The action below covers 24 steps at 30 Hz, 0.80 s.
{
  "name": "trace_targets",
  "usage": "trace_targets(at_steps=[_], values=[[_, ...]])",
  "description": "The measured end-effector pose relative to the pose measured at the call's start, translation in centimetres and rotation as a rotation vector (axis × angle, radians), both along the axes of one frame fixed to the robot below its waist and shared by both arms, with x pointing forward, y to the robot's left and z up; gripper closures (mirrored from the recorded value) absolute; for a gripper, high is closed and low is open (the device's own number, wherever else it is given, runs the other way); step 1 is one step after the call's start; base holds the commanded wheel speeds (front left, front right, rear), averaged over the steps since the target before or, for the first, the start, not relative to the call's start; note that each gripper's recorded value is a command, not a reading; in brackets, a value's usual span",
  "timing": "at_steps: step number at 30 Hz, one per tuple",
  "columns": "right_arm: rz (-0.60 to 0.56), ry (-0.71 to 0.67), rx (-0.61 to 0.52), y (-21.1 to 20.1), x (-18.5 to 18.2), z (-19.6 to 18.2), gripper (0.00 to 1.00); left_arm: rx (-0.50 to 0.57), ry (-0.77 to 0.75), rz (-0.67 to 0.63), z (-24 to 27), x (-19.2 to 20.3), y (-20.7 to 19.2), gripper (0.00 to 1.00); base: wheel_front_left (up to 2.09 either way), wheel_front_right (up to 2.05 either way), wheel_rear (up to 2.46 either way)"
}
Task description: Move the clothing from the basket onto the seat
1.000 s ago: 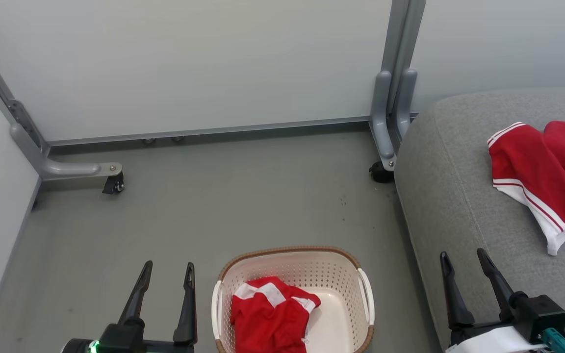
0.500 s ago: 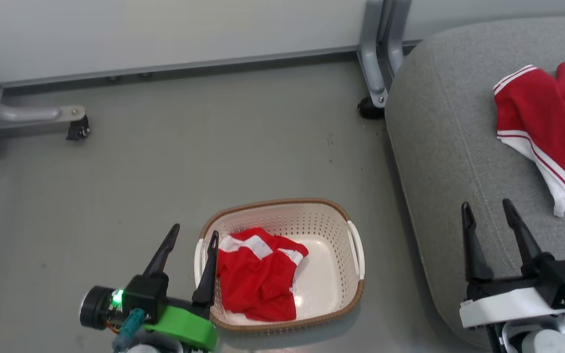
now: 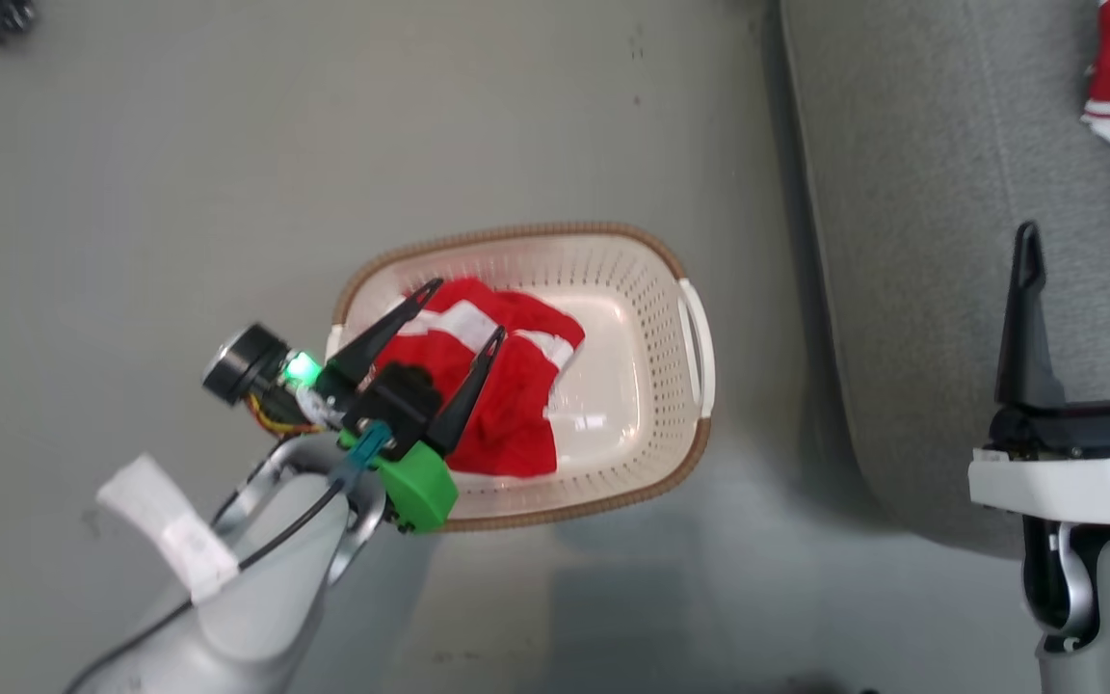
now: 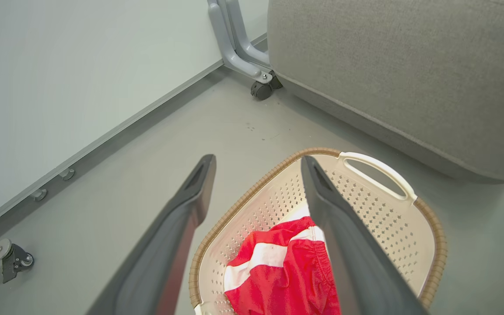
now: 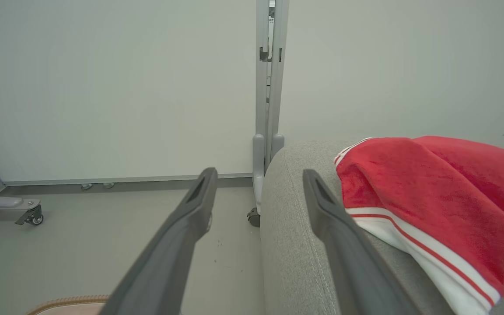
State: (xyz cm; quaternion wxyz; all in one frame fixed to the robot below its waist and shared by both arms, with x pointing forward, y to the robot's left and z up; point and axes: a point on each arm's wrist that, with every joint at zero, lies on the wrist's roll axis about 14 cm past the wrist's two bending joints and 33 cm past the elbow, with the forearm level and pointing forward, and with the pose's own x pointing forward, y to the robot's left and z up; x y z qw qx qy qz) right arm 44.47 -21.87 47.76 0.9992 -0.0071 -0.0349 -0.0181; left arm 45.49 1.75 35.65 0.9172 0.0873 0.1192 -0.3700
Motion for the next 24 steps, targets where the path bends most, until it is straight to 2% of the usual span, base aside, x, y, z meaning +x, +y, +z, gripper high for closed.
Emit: trace_targets(at_steps=[6,13,19,24], values=[[0.009,0.047,-0.051,0.0,2.4,-3.2,0.0,0.195,0.078,-0.252,-7.2,0.5,-2.3,0.0,0.0,0.0,0.0],[0.021,0.118,-0.053,0.3,4.0,-7.4,0.0,0.405,0.189,-0.444,-15.2,-0.4,-2.1,0.0,0.0,0.0,0.0],[0.036,0.182,-0.033,0.7,4.2,-10.7,0.0,0.541,0.26,-0.495,-20.2,0.2,-0.7,0.0,0.0,0.0,0.0],[0.001,0.218,0.01,-0.3,4.1,-12.5,0.0,0.559,0.313,-0.51,-23.2,-0.2,-0.8,0.0,0.0,0.0,0.0]])
